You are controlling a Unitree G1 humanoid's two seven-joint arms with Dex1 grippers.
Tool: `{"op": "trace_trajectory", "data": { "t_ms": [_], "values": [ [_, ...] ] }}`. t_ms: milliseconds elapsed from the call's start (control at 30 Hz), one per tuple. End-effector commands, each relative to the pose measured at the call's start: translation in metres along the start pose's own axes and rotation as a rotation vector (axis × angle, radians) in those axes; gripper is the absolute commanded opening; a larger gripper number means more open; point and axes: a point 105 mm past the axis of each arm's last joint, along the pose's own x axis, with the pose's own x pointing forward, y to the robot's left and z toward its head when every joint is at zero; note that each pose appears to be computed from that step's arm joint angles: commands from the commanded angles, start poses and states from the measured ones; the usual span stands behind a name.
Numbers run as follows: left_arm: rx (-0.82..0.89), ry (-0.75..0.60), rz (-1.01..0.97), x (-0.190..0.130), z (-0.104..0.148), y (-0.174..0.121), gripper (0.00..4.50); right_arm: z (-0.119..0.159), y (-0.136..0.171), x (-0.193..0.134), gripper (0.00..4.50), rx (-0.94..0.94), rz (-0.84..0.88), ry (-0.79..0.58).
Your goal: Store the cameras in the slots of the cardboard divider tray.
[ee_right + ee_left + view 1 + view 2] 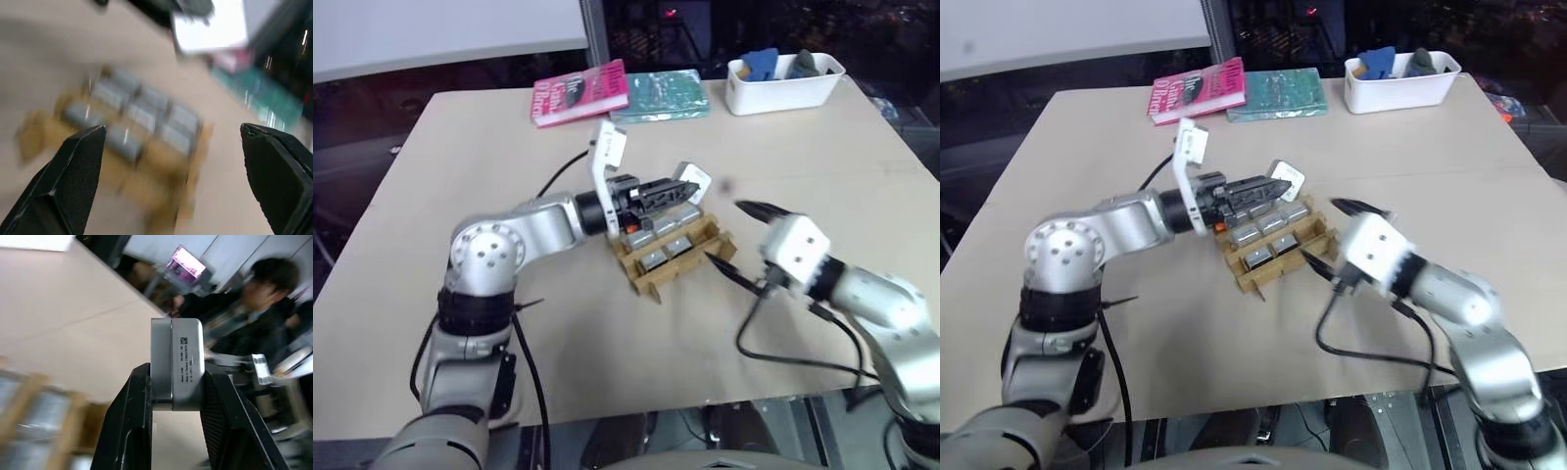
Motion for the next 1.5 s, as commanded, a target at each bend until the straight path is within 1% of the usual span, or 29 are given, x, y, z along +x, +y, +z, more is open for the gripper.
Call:
{"op": "trace_trajectory", "data": {
  "t_ms": [33, 200, 300, 433, 533, 867, 1100, 1233, 1333, 1500],
  "values": [
    [0.100, 0.071, -0.049, 0.016, -0.006, 0.001, 0.76, 0.020, -0.004, -0.025, 4.43, 0.013, -0.048, -0.060],
    [0.191, 0.159, -0.090, 0.032, -0.012, 0.008, 0.76, 0.017, -0.005, -0.051, 4.43, 0.061, -0.083, -0.027],
    [0.235, 0.231, -0.072, 0.042, -0.017, 0.016, 0.76, 0.015, -0.004, -0.063, 4.43, 0.088, -0.107, -0.016],
    [0.275, 0.313, -0.069, 0.046, -0.023, 0.021, 0.76, 0.015, -0.002, -0.069, 4.43, 0.101, -0.130, -0.006],
    [0.288, 0.346, -0.085, 0.048, -0.028, 0.021, 0.76, 0.013, -0.001, -0.071, 4.43, 0.104, -0.147, 0.001],
    [0.364, 0.419, -0.057, 0.051, -0.039, 0.030, 0.76, 0.011, 0.001, -0.072, 4.43, 0.111, -0.148, 0.001],
    [0.395, 0.440, -0.061, 0.054, -0.042, 0.030, 0.76, 0.011, 0.006, -0.065, 4.43, 0.137, -0.060, -0.016],
    [0.408, 0.453, -0.065, 0.055, -0.045, 0.030, 0.76, 0.001, -0.007, -0.056, 4.43, 0.210, -0.061, -0.009],
    [0.409, 0.454, -0.066, 0.055, -0.045, 0.029, 0.76, -0.001, -0.022, -0.050, 4.43, 0.268, -0.065, -0.046],
    [0.412, 0.456, -0.065, 0.055, -0.045, 0.029, 0.76, -0.003, -0.031, -0.046, 4.43, 0.220, 0.036, -0.026]
  ]
}}
